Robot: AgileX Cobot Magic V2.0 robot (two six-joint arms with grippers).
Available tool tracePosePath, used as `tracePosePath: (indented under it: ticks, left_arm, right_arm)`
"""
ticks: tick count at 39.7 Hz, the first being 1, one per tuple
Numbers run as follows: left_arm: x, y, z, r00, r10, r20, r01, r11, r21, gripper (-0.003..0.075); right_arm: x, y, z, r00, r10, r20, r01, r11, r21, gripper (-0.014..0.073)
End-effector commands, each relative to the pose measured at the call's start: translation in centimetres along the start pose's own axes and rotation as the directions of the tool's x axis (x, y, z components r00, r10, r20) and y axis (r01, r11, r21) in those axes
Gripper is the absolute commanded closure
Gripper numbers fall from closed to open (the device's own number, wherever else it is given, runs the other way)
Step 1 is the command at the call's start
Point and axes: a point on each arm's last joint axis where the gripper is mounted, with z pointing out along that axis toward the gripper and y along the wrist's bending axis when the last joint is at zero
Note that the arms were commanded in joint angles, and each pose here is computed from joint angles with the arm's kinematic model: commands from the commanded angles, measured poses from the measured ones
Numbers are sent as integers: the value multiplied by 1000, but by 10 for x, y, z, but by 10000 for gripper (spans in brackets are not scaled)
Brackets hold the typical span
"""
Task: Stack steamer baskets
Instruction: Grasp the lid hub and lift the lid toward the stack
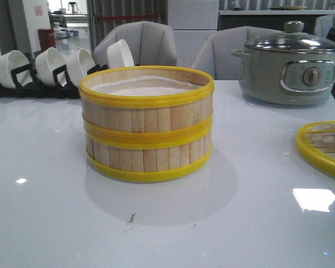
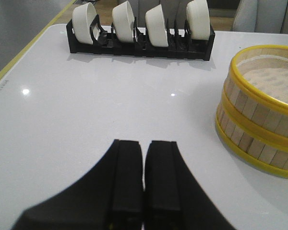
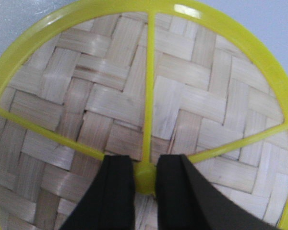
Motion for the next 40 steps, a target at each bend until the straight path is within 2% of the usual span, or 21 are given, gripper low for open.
tracePosePath:
  ticks: [1,9,18,29,34,40]
  left_arm:
    - [-16,-2,-3,995,-7,99,5,1000,17,625]
    - [-16,-2,-3,995,-7,99,5,1000,17,625]
    - [-16,-2,-3,995,-7,99,5,1000,17,625]
    - [-16,-2,-3,995,-7,99,5,1000,17,625]
    - [-16,-2,-3,995,-7,99,5,1000,17,625]
    - [-16,-2,-3,995,-7,99,5,1000,17,625]
  right_arm:
    - [-17,0,-24,993,-5,116,5,1000,-5,566]
    - [-18,7,-33,991,-19,134,21,1000,-15,559]
    - [-32,38,-83,970,-74,230,89,994,-56,559]
    - [-54,109,-161,913,-174,369,241,960,-144,559]
    - [-56,152,-190,871,-217,442,330,923,-198,559]
    - [-53,203,-208,839,-272,472,422,873,-246,559]
